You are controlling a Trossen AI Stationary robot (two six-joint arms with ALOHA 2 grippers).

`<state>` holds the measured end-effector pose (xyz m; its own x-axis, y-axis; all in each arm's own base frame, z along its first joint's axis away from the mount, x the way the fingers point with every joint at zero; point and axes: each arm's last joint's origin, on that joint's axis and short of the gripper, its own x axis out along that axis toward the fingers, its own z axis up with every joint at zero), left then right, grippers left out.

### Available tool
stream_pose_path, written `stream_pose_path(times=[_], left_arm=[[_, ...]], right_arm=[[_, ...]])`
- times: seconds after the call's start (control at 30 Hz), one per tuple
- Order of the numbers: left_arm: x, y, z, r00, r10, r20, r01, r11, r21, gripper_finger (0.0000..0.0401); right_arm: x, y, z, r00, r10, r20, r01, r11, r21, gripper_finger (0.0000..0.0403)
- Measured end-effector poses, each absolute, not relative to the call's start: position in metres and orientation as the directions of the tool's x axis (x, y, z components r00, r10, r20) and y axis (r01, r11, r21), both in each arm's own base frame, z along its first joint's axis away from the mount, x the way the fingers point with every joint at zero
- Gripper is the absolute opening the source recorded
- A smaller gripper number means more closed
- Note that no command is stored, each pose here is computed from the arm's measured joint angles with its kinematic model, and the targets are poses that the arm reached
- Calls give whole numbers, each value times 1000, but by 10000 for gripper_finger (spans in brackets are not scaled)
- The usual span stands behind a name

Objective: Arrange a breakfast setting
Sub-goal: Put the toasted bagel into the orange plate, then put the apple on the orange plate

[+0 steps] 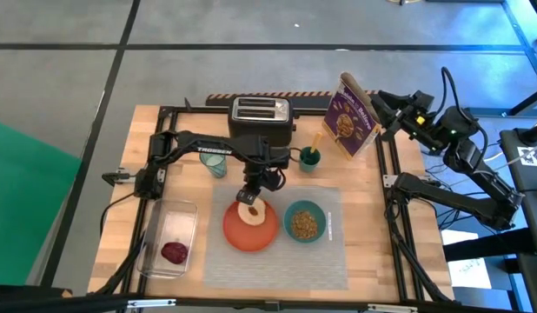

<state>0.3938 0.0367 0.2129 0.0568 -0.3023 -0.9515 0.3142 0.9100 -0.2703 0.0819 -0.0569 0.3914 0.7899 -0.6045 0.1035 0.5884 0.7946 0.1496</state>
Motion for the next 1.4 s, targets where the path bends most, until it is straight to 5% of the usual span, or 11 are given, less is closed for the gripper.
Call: stream_pose_path(times=[0.37,0.73,1.03,1.4], left_arm=[[361,28,298,-17,-194,-981,56,979,-195,124],[241,-45,377,167,-191,-967,-9,981,-195,130],[177,-90,336,15,-239,-971,-65,969,-239,221],[168,-126,250,-18,-366,-931,-51,930,-364,305]], right_arm=[[82,-57,398,780,-602,172,587,798,134,193],[82,-56,398,801,-576,167,557,817,148,193],[85,-57,396,816,-557,153,538,830,150,193],[87,-59,393,822,-558,112,541,827,151,193]])
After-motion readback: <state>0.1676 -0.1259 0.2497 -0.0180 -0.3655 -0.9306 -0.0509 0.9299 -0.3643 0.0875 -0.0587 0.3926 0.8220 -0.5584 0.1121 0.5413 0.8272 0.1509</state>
